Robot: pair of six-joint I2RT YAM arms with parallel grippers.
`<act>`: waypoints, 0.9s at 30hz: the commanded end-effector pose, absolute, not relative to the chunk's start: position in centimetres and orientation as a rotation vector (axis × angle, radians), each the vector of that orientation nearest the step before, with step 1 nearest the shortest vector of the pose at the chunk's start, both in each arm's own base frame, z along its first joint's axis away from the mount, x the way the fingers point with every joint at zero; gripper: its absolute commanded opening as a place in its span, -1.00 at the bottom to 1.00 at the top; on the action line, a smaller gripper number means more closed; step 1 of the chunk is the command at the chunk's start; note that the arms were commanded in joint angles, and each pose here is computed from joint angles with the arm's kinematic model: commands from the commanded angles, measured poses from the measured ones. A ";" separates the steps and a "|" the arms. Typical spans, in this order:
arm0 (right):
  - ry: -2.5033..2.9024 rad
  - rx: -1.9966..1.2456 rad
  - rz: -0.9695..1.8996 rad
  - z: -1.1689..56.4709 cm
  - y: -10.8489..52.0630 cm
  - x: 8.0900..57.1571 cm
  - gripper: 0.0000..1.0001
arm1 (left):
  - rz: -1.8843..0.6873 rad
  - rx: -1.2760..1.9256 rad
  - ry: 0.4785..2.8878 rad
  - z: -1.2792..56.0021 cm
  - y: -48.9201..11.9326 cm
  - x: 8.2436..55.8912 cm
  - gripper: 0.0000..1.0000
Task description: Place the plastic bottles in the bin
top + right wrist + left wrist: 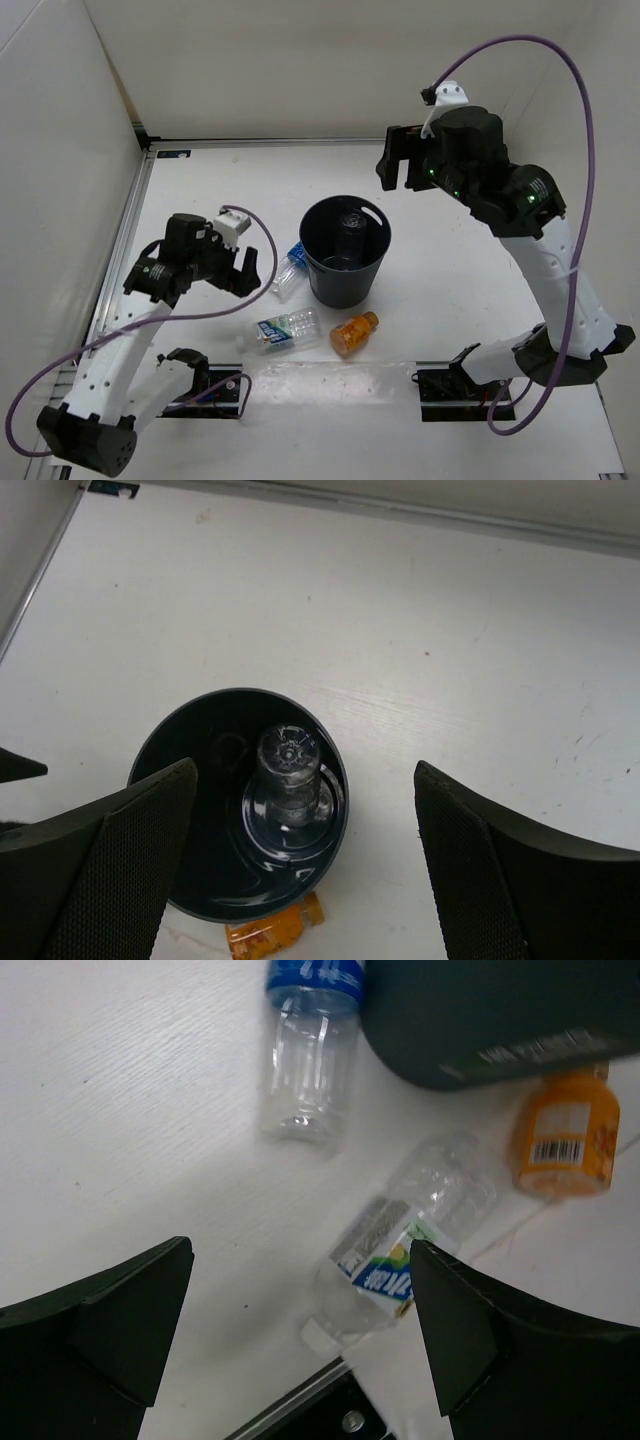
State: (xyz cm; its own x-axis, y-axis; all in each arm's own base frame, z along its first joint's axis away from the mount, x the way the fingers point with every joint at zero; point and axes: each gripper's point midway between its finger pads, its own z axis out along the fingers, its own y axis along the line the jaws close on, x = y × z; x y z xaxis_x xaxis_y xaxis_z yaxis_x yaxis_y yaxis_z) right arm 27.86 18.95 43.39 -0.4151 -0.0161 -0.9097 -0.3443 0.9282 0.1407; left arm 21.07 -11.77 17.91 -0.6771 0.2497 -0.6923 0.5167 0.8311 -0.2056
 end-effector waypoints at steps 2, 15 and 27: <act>2.009 -0.253 0.424 41.8 19.7 28.7 0.81 | -0.507 0.989 2.214 18.8 -13.6 16.8 1.00; 2.036 -0.233 0.404 41.1 18.1 28.8 0.81 | -0.295 1.499 2.188 14.4 -19.0 15.8 1.00; 2.053 -0.207 0.403 41.0 16.9 28.5 0.81 | -0.207 1.596 2.206 10.5 -20.6 15.6 1.00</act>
